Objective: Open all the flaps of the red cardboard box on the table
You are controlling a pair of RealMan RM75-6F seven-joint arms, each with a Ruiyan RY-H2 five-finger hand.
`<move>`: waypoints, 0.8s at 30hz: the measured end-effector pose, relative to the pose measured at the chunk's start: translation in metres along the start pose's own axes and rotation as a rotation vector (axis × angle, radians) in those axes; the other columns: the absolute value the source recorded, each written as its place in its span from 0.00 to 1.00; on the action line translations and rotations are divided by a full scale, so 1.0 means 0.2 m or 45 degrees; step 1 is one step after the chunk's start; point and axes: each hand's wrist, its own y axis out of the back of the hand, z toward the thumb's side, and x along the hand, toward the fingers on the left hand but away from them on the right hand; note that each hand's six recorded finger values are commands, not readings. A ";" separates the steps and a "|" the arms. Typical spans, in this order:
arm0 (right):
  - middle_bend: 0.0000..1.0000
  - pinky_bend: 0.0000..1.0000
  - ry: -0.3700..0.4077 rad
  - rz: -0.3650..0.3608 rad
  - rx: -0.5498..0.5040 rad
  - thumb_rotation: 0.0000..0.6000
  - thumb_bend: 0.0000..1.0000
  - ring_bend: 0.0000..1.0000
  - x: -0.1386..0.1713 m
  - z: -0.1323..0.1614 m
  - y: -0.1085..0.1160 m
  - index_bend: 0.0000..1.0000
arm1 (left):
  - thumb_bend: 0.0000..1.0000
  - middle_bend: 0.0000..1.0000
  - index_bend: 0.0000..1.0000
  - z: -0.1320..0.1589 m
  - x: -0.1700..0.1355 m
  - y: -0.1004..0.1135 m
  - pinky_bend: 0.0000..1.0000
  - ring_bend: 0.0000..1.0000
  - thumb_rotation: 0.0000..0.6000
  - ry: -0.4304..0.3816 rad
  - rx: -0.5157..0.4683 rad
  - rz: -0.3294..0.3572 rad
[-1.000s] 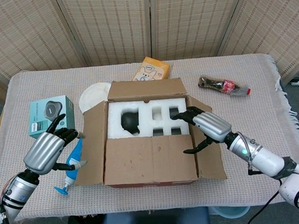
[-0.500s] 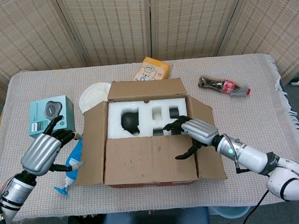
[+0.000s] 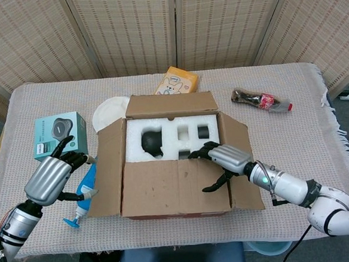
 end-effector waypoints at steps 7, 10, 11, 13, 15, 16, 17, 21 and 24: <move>0.25 0.00 0.025 -0.025 -0.179 0.62 0.07 0.14 0.04 0.02 0.02 0.15 | 0.21 0.42 0.38 0.00 0.00 0.01 0.00 0.39 0.58 0.000 0.003 0.003; 0.25 0.00 0.045 -0.032 -0.298 0.62 0.07 0.16 0.07 0.03 0.04 0.15 | 0.22 0.42 0.38 0.01 0.00 0.01 0.00 0.39 0.57 -0.002 0.005 0.002; 0.25 0.00 0.053 -0.034 -0.339 0.62 0.07 0.16 0.08 0.03 0.05 0.15 | 0.22 0.42 0.38 0.01 0.00 0.01 0.00 0.39 0.58 -0.003 0.005 0.003; 0.25 0.00 0.077 -0.034 -0.441 0.62 0.07 0.17 0.10 0.04 0.06 0.15 | 0.22 0.42 0.38 0.01 0.00 0.01 0.00 0.39 0.57 -0.006 0.005 0.006; 0.25 0.00 0.109 -0.031 -0.554 0.62 0.07 0.18 0.12 0.05 0.07 0.15 | 0.22 0.42 0.38 0.02 0.00 0.01 0.00 0.39 0.57 -0.009 0.006 0.008; 0.25 0.00 0.125 -0.028 -0.605 0.62 0.07 0.18 0.13 0.05 0.08 0.15 | 0.22 0.42 0.38 0.02 0.00 0.02 0.00 0.39 0.57 -0.009 0.008 0.008; 0.25 0.00 0.142 -0.024 -0.657 0.62 0.07 0.18 0.14 0.05 0.09 0.15 | 0.22 0.42 0.38 0.02 0.00 0.02 0.00 0.39 0.57 -0.010 0.009 0.009; 0.25 0.00 0.234 0.010 -0.899 0.62 0.07 0.19 0.18 0.05 0.12 0.15 | 0.22 0.42 0.38 0.03 0.00 0.02 0.00 0.39 0.57 -0.011 0.014 0.013; 0.25 0.00 0.312 0.058 -1.055 0.62 0.07 0.19 0.22 0.04 0.15 0.15 | 0.21 0.42 0.38 0.03 0.00 0.03 0.00 0.39 0.57 -0.010 0.017 0.015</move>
